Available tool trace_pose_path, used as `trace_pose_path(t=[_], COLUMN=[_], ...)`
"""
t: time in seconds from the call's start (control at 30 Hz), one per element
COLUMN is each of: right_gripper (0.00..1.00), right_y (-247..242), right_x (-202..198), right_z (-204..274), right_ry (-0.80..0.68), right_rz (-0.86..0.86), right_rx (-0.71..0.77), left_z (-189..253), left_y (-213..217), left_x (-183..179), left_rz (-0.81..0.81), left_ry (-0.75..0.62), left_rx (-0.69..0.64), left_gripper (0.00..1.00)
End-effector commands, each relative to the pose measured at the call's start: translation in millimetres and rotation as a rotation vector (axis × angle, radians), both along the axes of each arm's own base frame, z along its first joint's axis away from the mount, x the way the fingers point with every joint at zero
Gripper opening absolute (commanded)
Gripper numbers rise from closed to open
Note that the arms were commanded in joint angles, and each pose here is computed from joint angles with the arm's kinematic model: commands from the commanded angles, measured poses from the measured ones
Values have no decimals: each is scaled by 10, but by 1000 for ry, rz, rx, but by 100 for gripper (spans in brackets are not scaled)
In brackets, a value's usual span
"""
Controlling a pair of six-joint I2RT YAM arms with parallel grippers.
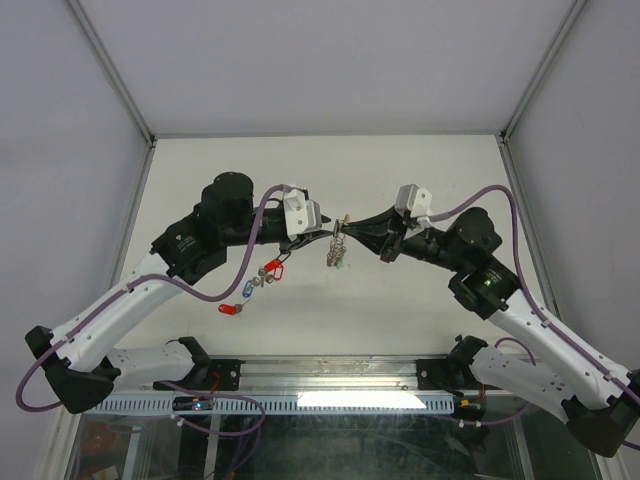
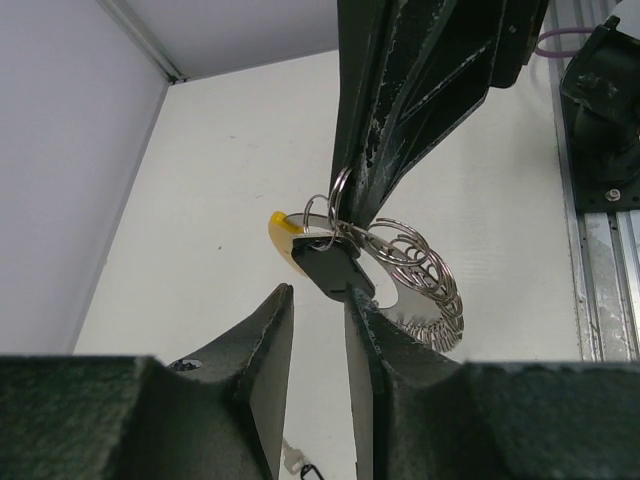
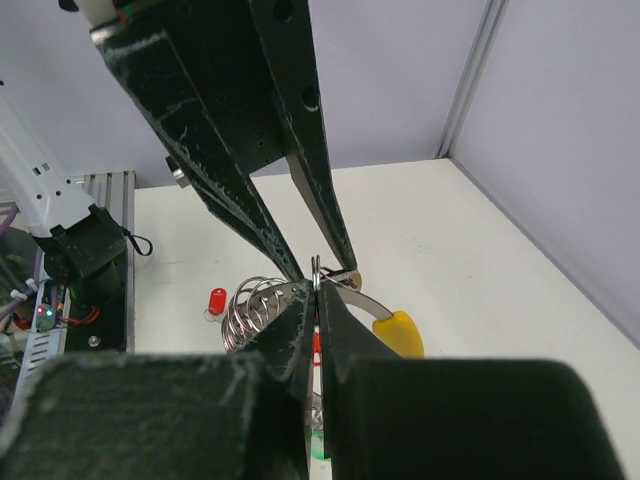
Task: Put the keys on the keyring
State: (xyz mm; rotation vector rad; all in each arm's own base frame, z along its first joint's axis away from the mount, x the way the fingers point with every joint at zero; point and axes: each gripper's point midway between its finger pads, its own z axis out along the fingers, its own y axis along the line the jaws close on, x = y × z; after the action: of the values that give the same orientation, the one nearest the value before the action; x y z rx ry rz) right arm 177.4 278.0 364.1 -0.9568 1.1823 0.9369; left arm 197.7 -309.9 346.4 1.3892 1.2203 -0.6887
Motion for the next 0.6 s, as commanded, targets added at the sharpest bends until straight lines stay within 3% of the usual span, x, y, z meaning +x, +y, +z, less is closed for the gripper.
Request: trace_pose_path(t=[0.0, 0.37, 0.57], right_gripper=[0, 0, 0], right_y=[-62, -49, -17], right_x=[-139, -162, -253], right_z=[364, 298, 294], right_ry=[-170, -114, -204], right_rz=[32, 53, 121], right_rx=[38, -31, -62], left_z=[341, 444, 363], left_y=[73, -29, -97], left_x=[-101, -352, -414], left_rz=[1, -145, -205], left_ry=[-53, -23, 8], left_rx=[-85, -143, -131], left_gripper=[26, 27, 27])
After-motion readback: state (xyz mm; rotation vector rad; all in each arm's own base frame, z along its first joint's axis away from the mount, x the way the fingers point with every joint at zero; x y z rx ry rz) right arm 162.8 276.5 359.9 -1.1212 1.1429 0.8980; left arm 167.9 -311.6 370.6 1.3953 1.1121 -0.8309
